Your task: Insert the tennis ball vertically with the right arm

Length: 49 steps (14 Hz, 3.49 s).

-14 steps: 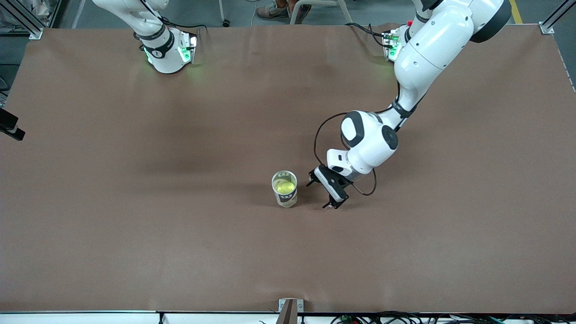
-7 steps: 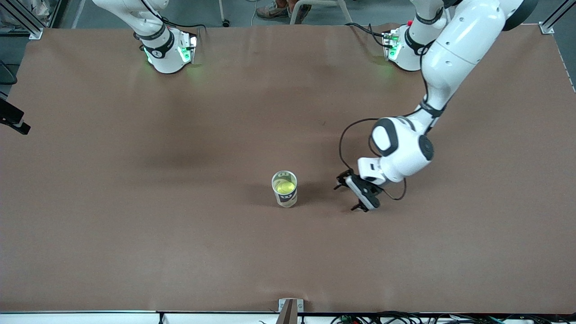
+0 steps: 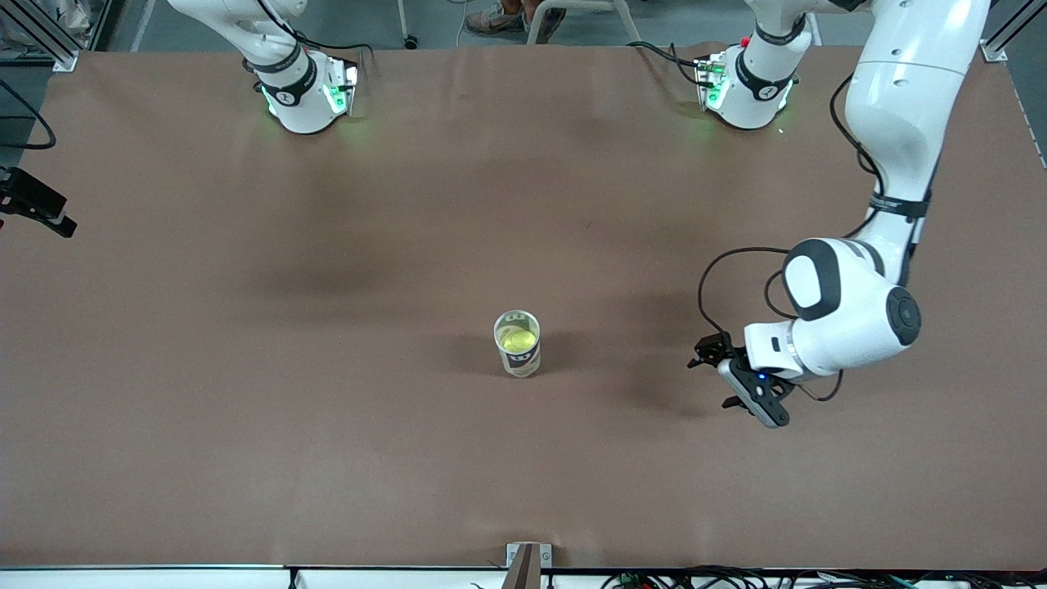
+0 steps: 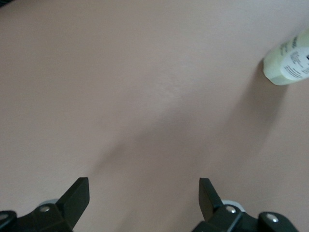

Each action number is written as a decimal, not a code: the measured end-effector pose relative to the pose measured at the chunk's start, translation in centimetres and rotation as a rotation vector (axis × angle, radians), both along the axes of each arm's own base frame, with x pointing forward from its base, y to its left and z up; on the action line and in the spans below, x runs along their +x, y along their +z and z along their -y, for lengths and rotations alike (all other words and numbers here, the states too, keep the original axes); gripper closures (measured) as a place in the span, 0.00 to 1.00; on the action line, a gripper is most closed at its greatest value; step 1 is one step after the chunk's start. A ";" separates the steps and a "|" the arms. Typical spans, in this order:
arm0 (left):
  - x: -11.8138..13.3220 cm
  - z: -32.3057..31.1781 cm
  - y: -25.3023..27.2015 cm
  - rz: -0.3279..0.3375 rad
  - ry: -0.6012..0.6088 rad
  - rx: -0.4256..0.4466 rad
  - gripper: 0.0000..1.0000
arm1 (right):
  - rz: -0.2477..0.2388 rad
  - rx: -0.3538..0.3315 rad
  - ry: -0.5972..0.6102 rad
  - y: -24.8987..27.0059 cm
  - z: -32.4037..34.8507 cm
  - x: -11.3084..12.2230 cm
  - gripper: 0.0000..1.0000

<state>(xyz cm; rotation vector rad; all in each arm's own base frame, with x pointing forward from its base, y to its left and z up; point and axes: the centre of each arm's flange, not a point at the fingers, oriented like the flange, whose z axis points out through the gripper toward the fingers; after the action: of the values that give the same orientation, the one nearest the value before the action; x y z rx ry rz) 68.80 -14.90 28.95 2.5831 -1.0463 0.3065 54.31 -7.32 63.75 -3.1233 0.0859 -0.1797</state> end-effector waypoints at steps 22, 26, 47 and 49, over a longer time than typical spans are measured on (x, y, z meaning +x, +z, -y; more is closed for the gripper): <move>-3.9 -11.4 26.8 -0.085 0.648 0.438 0.00 | 0.015 -0.004 0.009 1.5 -0.5 -0.4 0.00; -10.6 -12.9 34.6 -0.149 0.733 0.435 0.00 | 0.013 -0.004 0.016 1.5 -0.9 -0.4 0.00; -17.9 -7.4 34.8 -0.229 0.760 0.367 0.00 | -0.035 0.007 0.006 -0.1 -1.4 -2.5 0.00; -17.8 -7.7 34.9 -0.227 0.755 0.366 0.00 | -0.032 0.007 0.006 0.1 -1.5 -2.6 0.00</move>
<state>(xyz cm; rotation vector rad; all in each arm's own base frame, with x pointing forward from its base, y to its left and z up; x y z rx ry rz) 50.99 -7.17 63.85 3.1570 -0.0061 -0.0190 51.67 -5.87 63.82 -3.1194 0.0778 -0.1293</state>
